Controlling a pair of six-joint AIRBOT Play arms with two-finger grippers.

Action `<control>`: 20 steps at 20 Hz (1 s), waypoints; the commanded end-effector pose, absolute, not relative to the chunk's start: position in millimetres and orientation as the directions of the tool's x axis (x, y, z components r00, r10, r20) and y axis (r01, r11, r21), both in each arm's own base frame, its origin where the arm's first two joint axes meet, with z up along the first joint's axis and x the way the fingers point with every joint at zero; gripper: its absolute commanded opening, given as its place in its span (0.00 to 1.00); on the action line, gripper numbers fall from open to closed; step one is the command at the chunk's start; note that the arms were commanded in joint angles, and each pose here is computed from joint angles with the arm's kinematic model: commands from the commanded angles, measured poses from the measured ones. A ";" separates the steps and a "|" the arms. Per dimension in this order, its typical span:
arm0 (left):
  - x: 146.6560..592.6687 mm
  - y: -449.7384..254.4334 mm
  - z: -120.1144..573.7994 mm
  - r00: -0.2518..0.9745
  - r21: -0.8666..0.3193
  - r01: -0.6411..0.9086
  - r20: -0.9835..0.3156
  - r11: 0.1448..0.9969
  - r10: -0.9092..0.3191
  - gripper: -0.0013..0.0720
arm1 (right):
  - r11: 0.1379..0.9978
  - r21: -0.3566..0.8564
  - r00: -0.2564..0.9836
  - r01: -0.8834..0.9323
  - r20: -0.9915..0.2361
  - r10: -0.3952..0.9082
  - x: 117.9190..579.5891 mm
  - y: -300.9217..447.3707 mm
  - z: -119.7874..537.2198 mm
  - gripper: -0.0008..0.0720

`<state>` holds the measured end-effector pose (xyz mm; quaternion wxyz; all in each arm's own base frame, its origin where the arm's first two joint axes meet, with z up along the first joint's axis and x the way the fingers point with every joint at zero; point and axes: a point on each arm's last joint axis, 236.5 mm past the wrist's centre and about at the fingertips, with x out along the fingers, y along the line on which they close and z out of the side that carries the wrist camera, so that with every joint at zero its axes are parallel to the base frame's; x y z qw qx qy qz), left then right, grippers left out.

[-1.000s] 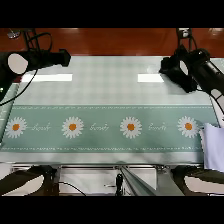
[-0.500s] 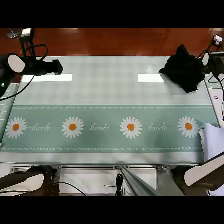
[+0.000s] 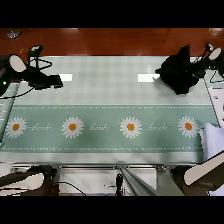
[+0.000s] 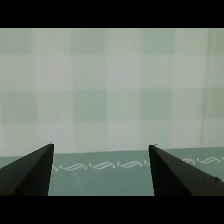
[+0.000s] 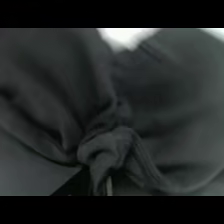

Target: Fold the shirts.

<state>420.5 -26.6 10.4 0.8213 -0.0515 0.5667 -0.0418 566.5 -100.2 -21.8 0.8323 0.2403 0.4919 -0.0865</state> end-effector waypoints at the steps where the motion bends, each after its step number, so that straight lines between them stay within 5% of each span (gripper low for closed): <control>1: 393.9 -2.4 44.6 0.344 -0.131 -0.016 -0.932 0.991 -0.118 0.98 | 0.893 0.414 0.706 0.177 -0.685 0.177 581.5 -70.0 121.0 0.04; 5: 374.2 -54.4 141.2 0.572 -0.272 0.195 -0.749 0.942 -0.335 0.97 | 0.956 0.276 0.896 -0.099 -0.394 0.206 528.7 -6.2 314.9 0.04; 9: 315.6 -93.5 153.3 0.594 -0.411 0.247 -0.652 0.878 -0.472 0.97 | 0.970 0.149 0.977 -0.192 -0.069 0.204 445.4 33.8 456.6 0.04; 12: 285.0 -97.3 125.9 0.574 -0.427 0.232 -0.666 0.874 -0.477 0.97 | 0.963 0.099 0.968 -0.252 0.034 0.250 396.2 56.0 500.0 0.04; 15: 274.1 -98.7 103.8 0.542 -0.448 0.204 -0.689 0.871 -0.481 0.97 | 0.932 0.063 0.934 -0.358 0.015 0.357 358.7 94.0 504.3 0.04; 20: 282.8 -94.7 102.6 0.573 -0.444 0.189 -0.675 0.876 -0.465 0.97 | 0.789 0.102 0.734 -0.606 -0.311 0.604 333.2 197.6 409.0 0.04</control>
